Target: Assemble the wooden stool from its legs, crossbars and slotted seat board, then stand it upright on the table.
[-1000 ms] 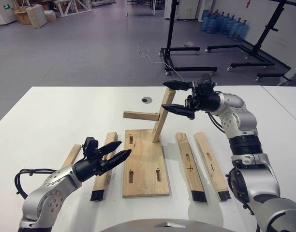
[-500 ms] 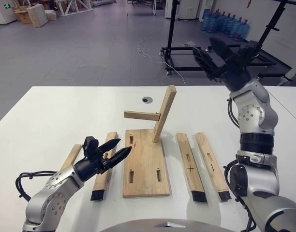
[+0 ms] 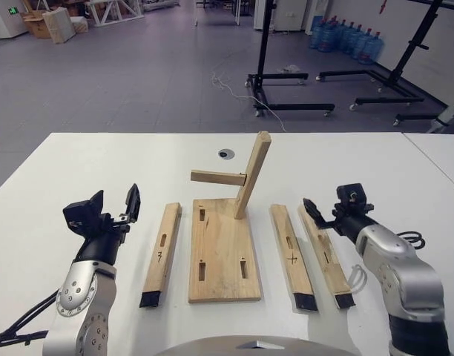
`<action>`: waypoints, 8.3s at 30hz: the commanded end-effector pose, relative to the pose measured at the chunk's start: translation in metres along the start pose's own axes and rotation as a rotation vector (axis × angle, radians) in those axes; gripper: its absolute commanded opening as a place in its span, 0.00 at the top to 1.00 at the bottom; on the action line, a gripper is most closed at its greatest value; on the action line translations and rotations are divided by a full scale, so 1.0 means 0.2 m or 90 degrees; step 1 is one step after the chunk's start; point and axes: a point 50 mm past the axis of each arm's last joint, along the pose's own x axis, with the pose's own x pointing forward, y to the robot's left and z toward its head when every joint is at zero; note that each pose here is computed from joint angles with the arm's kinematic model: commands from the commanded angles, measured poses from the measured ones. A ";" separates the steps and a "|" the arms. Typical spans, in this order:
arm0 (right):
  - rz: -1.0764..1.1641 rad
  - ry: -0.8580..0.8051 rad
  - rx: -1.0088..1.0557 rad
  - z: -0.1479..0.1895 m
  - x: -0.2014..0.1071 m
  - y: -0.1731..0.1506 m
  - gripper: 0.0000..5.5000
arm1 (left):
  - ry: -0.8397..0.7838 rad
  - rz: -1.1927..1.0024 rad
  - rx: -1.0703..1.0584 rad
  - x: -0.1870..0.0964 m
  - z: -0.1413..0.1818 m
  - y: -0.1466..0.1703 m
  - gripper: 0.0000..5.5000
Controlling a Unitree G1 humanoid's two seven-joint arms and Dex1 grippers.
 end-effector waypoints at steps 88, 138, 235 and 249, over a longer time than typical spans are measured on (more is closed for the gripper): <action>0.836 -0.386 -0.148 0.65 -0.04 0.50 0.64 | -0.048 -0.787 -0.115 0.05 0.33 -0.29 0.27; 0.725 -0.313 -0.081 0.52 0.08 0.43 0.16 | -0.080 -0.772 -0.061 0.07 0.36 -0.19 0.63; 0.238 -0.673 -0.356 1.10 0.30 0.29 0.12 | 0.313 -0.947 0.241 0.43 0.00 0.01 0.63; 0.279 -0.640 -0.575 0.94 0.45 0.40 0.12 | 0.324 -0.951 0.240 0.43 -0.02 0.01 0.63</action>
